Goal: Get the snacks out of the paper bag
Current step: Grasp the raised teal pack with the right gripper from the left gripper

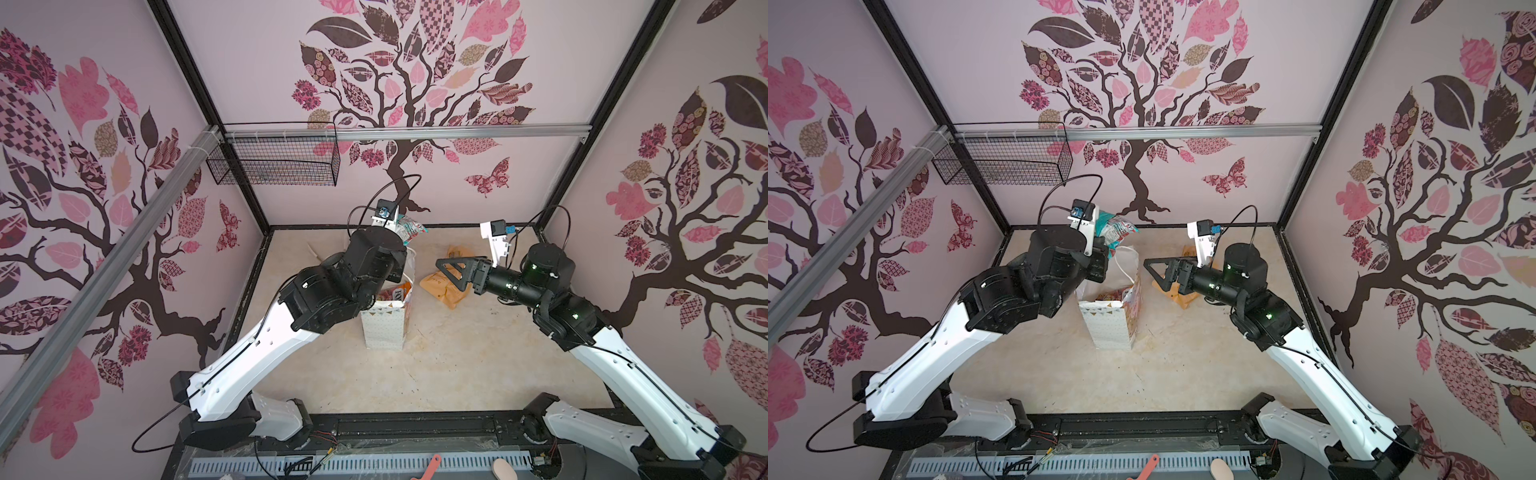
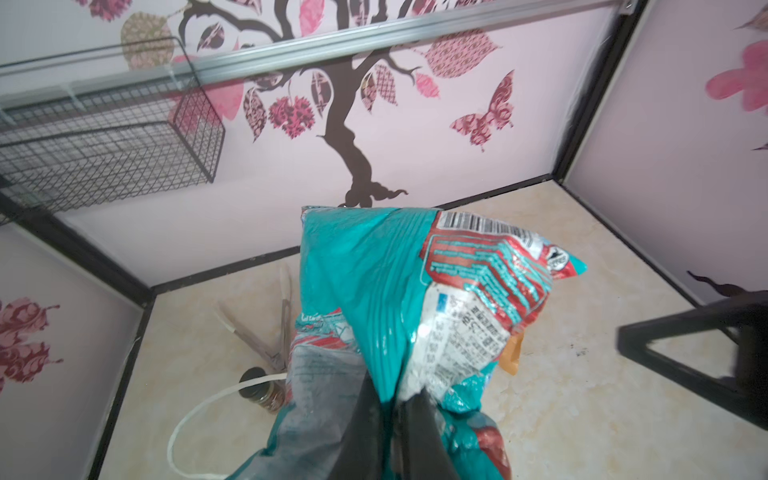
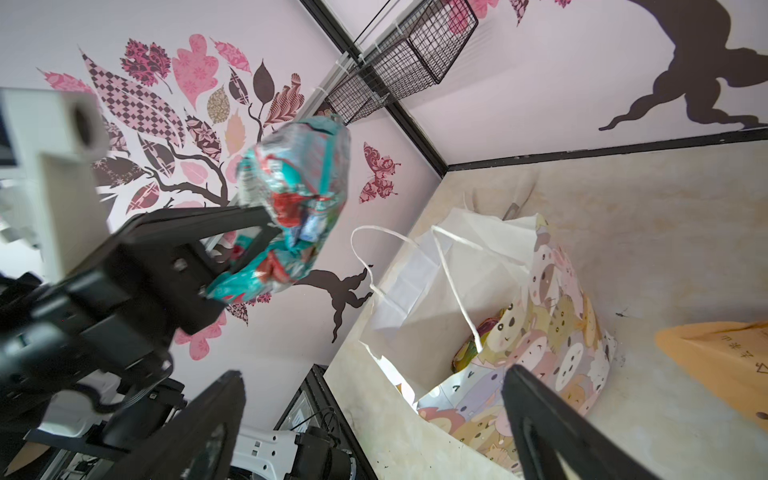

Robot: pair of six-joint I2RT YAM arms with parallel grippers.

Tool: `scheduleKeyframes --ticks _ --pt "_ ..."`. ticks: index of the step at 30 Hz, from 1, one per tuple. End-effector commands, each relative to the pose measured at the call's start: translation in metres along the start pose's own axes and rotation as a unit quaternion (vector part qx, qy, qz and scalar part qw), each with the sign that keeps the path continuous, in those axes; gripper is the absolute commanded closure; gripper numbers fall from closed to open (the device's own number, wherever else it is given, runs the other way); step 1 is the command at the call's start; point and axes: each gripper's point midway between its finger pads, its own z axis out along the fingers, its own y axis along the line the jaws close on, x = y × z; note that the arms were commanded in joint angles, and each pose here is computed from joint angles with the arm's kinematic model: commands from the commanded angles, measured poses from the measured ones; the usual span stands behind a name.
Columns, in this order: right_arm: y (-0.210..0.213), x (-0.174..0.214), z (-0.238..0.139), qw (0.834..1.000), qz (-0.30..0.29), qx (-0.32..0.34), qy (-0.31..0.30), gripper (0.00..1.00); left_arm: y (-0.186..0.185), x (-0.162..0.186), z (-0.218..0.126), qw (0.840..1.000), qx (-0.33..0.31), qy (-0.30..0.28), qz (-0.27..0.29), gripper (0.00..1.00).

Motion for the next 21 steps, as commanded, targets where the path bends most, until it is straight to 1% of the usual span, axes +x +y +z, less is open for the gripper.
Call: scheduleKeyframes --ticks 1,5,8,12,15,19,21 --pt "0.021 -0.020 -0.009 0.998 0.005 -0.037 -0.048 0.00 -0.011 -0.024 -0.011 0.998 -0.002 -0.065 -0.011 1.00" --pt "0.027 -0.022 -0.012 0.997 0.010 -0.050 -0.054 0.00 -0.036 -0.025 -0.015 0.997 0.005 -0.079 0.005 1.00" --pt "0.031 -0.024 -0.015 0.996 0.019 -0.061 -0.062 0.00 -0.049 -0.020 -0.011 0.997 0.007 -0.073 0.018 1.00" --pt "0.037 -0.034 -0.020 0.993 0.037 -0.072 -0.085 0.00 -0.067 -0.014 -0.008 0.997 0.050 -0.066 0.004 1.00" --pt "0.035 -0.042 -0.022 0.991 0.044 -0.064 -0.110 0.00 -0.073 -0.010 -0.007 0.996 0.063 -0.061 -0.002 1.00" --pt "0.033 -0.049 -0.019 0.989 0.052 -0.062 -0.123 0.03 -0.081 -0.005 -0.006 0.996 0.076 -0.053 -0.003 1.00" --pt "0.036 -0.052 -0.016 0.989 0.053 -0.069 -0.122 0.07 -0.086 0.000 -0.005 0.995 0.083 -0.047 -0.003 1.00"
